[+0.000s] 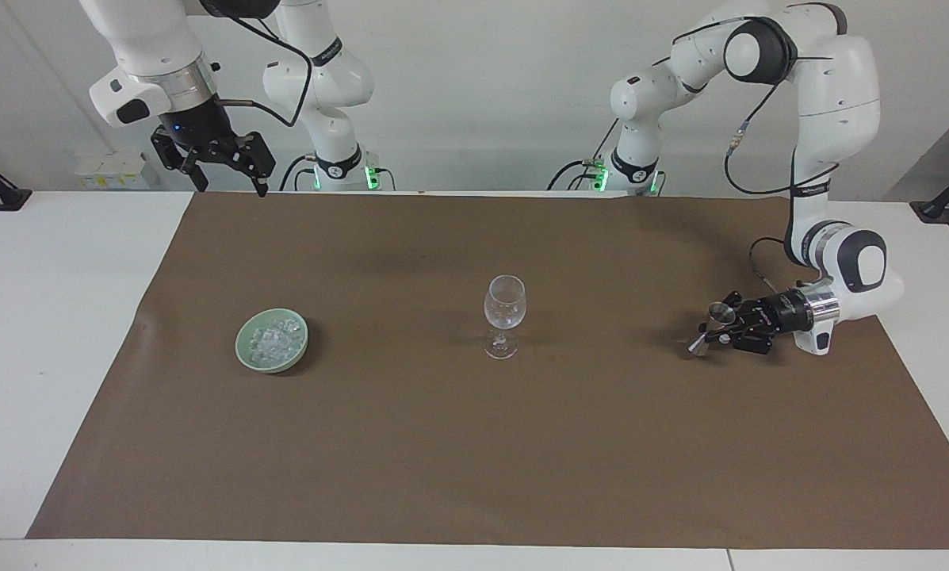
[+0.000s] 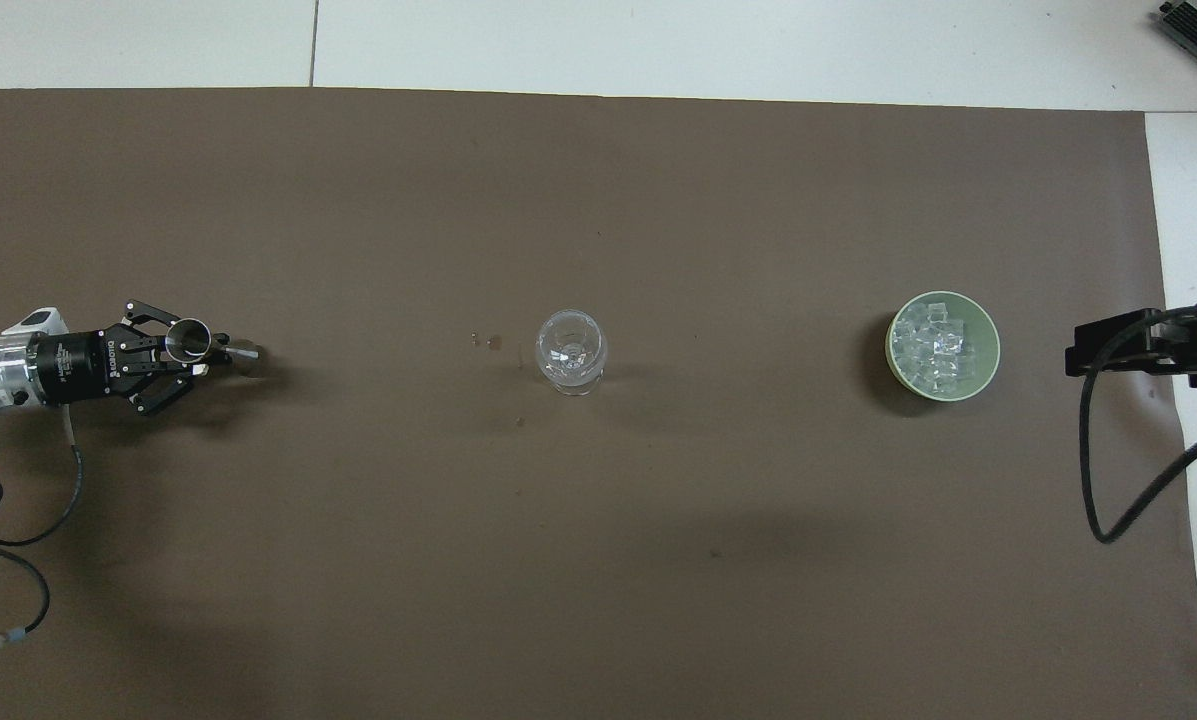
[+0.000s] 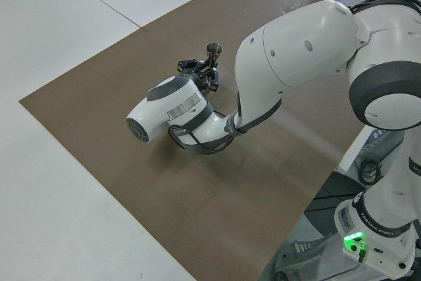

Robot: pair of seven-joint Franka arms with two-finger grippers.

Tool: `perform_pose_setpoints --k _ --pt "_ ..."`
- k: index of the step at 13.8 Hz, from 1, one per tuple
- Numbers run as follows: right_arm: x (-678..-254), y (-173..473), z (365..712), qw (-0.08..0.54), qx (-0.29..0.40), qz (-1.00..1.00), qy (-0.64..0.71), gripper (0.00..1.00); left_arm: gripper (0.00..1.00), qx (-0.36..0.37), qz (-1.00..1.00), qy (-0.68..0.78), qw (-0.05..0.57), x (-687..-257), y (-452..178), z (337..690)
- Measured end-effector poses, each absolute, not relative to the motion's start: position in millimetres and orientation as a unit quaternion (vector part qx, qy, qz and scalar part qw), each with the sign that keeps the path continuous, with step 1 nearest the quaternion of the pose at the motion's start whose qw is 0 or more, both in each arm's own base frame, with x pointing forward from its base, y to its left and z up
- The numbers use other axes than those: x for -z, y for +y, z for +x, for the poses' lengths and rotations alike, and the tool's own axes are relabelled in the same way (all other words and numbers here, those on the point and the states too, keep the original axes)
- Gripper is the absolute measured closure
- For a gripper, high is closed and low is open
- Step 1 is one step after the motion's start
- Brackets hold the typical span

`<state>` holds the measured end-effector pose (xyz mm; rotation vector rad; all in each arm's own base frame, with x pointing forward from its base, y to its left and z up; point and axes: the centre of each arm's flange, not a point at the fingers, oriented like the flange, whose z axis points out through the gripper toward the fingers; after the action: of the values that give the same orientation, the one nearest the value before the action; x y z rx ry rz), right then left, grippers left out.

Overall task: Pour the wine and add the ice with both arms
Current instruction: 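Lift the silver cup with the left gripper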

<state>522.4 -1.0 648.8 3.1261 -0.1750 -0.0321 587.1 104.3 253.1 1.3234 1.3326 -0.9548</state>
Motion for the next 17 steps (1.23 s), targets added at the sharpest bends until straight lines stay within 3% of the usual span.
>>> perform_pose_setpoints --k 9,17 --pt "-649 -1 522 0.005 0.010 0.998 -0.056 0.00 0.78 0.378 0.547 0.552 0.504 -282 8 623" --pt "-649 -1 522 0.005 0.010 0.998 -0.056 0.00 0.78 0.368 0.541 0.568 0.499 -302 -15 629"
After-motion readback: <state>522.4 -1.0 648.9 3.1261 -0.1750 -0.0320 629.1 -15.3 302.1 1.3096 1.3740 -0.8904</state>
